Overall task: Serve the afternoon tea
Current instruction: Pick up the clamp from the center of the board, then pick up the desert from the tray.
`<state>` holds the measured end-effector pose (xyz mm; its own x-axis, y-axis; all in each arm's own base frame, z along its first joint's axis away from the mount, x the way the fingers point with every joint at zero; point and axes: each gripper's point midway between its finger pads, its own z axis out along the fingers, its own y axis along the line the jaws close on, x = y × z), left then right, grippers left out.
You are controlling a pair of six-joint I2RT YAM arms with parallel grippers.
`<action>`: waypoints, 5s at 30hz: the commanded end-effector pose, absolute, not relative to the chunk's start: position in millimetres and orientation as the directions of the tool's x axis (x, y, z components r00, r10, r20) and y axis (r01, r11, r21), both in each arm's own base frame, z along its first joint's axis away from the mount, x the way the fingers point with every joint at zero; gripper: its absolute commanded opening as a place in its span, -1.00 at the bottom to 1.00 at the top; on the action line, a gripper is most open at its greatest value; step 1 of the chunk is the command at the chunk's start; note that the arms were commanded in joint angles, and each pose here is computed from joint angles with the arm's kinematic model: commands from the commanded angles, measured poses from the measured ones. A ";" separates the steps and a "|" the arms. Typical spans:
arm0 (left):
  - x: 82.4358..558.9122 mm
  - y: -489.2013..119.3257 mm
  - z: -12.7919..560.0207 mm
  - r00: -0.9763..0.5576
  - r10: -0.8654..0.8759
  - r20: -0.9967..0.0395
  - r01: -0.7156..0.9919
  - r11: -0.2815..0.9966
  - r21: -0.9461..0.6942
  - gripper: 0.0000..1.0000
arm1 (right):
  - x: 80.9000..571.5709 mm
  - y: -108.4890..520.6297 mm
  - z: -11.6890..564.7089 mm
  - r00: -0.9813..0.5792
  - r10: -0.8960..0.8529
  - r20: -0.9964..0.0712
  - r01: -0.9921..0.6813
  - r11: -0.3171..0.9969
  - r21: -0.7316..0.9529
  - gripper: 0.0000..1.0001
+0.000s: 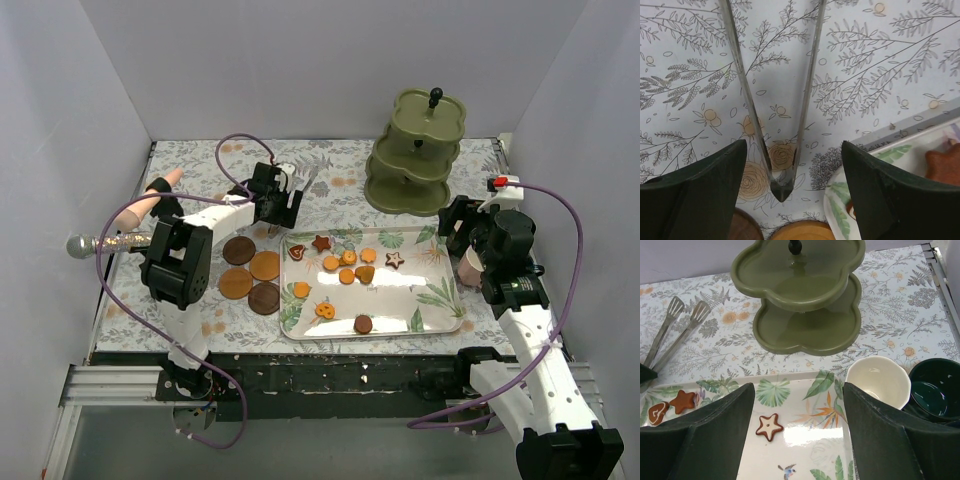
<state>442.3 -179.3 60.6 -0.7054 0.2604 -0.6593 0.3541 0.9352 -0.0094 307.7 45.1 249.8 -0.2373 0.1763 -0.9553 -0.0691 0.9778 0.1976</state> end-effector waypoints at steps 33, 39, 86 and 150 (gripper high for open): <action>453.3 -164.0 7.5 -0.729 0.355 -0.586 0.352 0.928 0.123 -0.24 | 307.4 49.9 258.4 -0.221 0.191 -0.956 -0.095 0.972 0.216 0.56; 455.7 -165.4 19.8 -0.721 0.330 -0.609 0.333 0.936 0.113 -0.25 | 306.3 49.7 256.3 -0.226 0.189 -0.956 -0.094 0.972 0.215 0.56; 390.1 -151.2 231.0 -0.482 0.157 -0.862 0.238 0.970 0.044 -0.48 | 307.1 50.1 253.2 -0.238 0.181 -0.954 -0.096 0.973 0.209 0.55; 318.4 -209.2 264.9 -0.379 0.149 -0.913 0.363 0.932 0.001 -0.31 | 303.3 50.2 241.3 -0.263 0.172 -0.949 -0.097 0.974 0.204 0.55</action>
<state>307.4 -210.2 253.9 -0.4372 0.1635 -0.8844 0.3876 0.9216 -0.0213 302.7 51.5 235.1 -0.2933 0.1716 -0.9405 -0.0952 0.9736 0.2074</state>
